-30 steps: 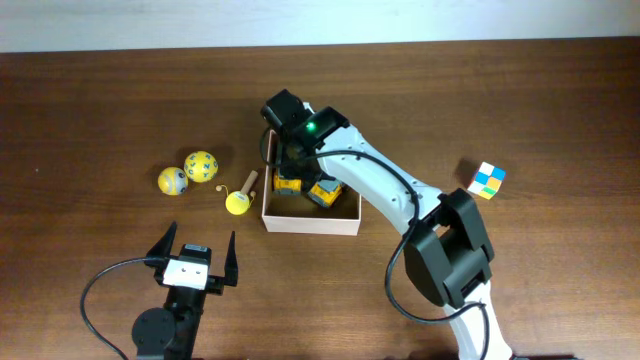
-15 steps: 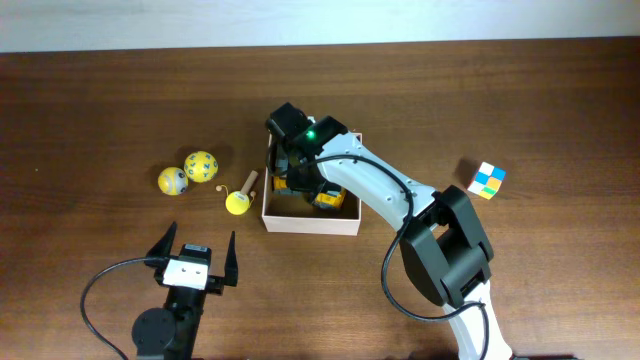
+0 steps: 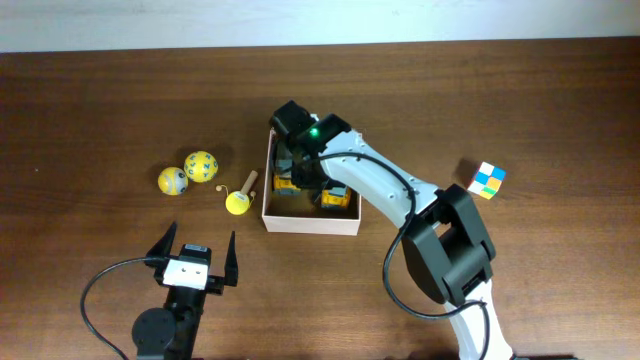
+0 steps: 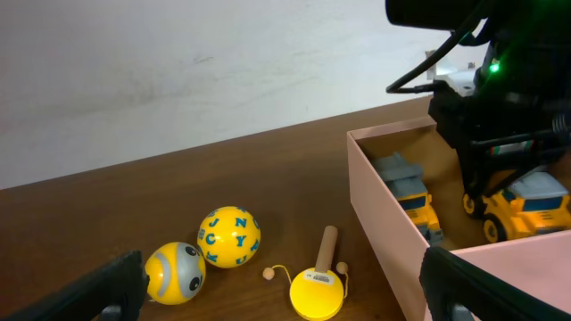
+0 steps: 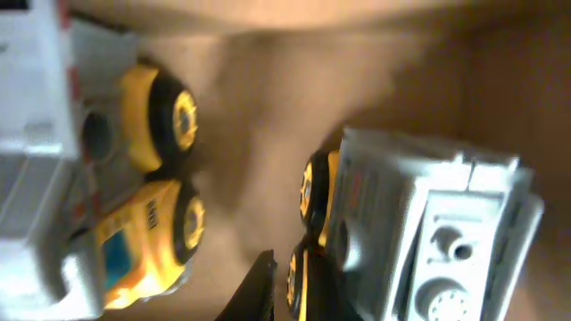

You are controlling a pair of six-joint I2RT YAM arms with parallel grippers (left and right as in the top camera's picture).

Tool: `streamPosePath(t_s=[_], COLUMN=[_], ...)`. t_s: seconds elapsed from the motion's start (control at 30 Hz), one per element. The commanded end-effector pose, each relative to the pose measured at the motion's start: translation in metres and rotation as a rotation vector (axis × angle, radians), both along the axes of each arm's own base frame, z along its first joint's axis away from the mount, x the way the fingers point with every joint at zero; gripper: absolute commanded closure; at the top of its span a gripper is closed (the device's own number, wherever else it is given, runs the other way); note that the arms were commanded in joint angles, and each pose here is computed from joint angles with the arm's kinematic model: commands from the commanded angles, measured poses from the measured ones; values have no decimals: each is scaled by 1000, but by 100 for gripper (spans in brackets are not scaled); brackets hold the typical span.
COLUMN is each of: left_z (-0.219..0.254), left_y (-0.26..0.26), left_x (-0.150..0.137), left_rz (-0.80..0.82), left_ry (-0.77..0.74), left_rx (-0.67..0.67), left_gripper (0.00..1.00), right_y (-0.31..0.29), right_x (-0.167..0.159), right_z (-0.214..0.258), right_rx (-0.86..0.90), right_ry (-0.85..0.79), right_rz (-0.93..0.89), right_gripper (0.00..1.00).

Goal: Pack container
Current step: 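Open the right gripper and release the truck in the box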

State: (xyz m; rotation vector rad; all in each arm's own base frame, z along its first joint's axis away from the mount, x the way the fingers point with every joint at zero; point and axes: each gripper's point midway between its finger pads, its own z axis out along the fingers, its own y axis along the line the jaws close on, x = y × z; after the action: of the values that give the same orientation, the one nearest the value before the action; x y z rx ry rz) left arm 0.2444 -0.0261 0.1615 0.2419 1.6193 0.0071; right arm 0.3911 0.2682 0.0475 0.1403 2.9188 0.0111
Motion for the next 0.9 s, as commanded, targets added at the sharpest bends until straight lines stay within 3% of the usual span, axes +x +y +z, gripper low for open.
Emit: streamPosePath(t_s=[0.0, 0.47, 0.87], left_z=[-2, -2, -2], left_y=[1, 1, 1], left_x=[0, 0, 0], left_rz=[6, 6, 6], left_ry=[-2, -2, -2], left_rx=[13, 13, 13], left_gripper=[1, 1, 1], right_y=[-22, -36, -30], right_x=[10, 20, -5], right_z=[-3, 2, 66], right_rx=[-52, -86, -52], right_ry=[-9, -14, 47], right_rz=[7, 76, 129], right_gripper=[91, 91, 92])
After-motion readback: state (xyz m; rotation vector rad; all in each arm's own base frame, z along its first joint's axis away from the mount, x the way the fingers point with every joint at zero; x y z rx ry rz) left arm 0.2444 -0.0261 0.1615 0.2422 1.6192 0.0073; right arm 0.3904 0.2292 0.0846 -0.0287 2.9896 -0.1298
